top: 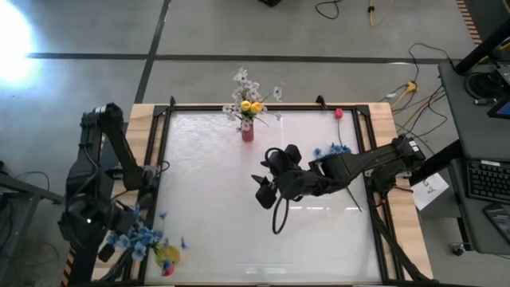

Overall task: Sort flowers into vase by color
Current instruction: Put the bottom blue flowers into the yellow vase, then put the blue flowers into the yellow vase

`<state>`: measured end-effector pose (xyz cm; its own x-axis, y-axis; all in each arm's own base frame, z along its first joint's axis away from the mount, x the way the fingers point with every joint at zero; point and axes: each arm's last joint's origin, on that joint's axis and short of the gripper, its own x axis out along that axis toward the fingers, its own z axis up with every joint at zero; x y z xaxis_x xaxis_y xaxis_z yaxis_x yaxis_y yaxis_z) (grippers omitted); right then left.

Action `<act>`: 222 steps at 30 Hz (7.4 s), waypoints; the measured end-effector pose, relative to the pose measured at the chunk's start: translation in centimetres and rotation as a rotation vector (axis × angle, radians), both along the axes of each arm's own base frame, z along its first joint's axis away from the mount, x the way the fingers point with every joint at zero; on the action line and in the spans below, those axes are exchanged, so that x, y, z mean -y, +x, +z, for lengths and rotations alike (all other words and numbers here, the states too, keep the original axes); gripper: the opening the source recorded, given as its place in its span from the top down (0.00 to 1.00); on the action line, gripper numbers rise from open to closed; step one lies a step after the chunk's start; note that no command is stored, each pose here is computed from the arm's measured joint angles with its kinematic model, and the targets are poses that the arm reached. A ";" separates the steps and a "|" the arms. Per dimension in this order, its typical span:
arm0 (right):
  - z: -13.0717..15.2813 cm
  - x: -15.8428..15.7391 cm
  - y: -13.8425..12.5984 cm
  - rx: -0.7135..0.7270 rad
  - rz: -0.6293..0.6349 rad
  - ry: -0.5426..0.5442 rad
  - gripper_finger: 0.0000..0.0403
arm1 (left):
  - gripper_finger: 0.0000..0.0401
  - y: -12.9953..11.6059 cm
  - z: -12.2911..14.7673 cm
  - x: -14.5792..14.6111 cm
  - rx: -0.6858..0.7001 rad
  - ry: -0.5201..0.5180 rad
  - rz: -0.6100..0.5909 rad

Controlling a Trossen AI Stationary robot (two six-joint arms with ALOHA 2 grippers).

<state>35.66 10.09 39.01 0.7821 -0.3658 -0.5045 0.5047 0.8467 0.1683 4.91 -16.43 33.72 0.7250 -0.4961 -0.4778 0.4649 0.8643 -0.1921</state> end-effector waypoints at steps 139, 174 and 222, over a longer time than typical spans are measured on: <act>-1.4 7.2 -1.1 0.215 0.129 0.106 0.97 | 0.46 17.5 -5.2 -13.6 0.403 -0.386 0.600; 3.8 5.9 -2.5 0.338 0.226 0.024 0.47 | 1.00 19.6 1.5 -13.6 0.172 0.013 0.390; 2.6 4.4 -6.5 0.211 -0.171 0.190 0.44 | 0.79 4.4 -3.0 -1.7 -0.112 -0.039 -0.285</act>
